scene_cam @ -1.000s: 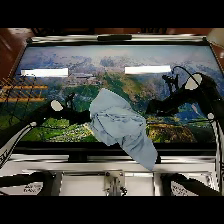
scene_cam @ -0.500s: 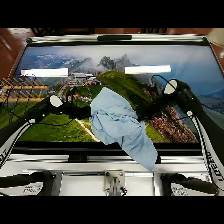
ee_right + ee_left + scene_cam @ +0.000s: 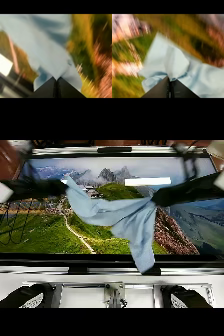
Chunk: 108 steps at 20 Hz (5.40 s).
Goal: Fold the shirts.
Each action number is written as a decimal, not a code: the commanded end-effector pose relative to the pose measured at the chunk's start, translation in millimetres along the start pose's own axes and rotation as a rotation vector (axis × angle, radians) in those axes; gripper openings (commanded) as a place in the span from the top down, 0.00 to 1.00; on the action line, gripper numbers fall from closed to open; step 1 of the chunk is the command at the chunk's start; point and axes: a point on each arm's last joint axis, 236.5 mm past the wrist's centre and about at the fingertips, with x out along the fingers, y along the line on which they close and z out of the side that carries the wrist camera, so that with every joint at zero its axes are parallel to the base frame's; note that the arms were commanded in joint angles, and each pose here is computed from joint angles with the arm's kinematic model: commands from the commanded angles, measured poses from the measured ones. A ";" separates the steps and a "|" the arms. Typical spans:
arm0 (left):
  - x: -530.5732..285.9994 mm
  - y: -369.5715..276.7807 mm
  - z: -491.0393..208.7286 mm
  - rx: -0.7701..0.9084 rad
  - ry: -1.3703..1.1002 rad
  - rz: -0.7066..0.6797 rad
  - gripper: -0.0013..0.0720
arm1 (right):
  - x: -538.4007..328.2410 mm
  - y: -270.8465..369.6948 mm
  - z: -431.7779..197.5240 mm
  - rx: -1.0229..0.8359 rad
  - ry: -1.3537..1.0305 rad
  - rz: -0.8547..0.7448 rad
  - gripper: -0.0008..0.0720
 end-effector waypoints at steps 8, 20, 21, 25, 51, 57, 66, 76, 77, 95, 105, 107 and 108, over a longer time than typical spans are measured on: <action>-327.1 -42.9 127.7 0.118 -0.717 0.155 0.95 | -261.5 86.6 44.4 -0.191 -0.730 -0.140 0.92; -55.8 69.8 -134.2 -0.190 0.189 0.239 0.94 | 45.5 -43.0 -92.2 0.190 0.137 -0.111 0.92; -33.5 69.0 -149.4 -0.239 0.186 0.203 0.94 | 72.2 -49.0 -89.8 0.231 0.125 -0.089 0.92; 21.4 71.3 -185.6 -0.422 0.167 0.135 0.94 | 157.9 -59.5 -71.2 0.462 0.076 0.026 0.92; 40.5 84.3 -341.1 -0.712 0.583 0.141 0.17 | 19.2 -129.9 -129.1 0.510 0.289 -0.191 0.30; 58.8 99.1 -333.3 -0.727 0.502 0.176 0.39 | 19.2 -130.1 -129.1 0.510 0.289 -0.192 0.30; 60.4 96.8 -336.3 -0.739 0.514 0.168 0.94 | 24.3 -138.7 -181.7 0.539 0.451 -0.249 0.30; 53.9 86.2 -344.9 -0.664 0.579 0.119 0.94 | 76.3 -45.4 -326.5 0.766 0.812 0.076 0.30; 53.9 86.3 -344.8 -0.664 0.579 0.119 0.94 | 77.0 -41.4 -333.8 0.777 0.829 0.084 0.30; 52.4 83.9 -346.8 -0.668 0.592 0.113 0.94 | 120.7 -44.5 -351.7 0.954 0.689 0.026 0.66; -51.3 80.8 -95.2 -0.152 0.047 0.183 0.95 | -17.8 -43.0 -49.3 0.355 -0.264 0.049 0.92; -145.7 39.8 18.8 -0.038 -0.316 0.170 0.95 | -138.9 -18.6 42.5 0.149 -0.649 -0.081 0.92; -198.3 16.9 61.1 -0.008 -0.486 0.156 0.95 | -203.1 0.3 73.0 0.062 -0.833 -0.143 0.92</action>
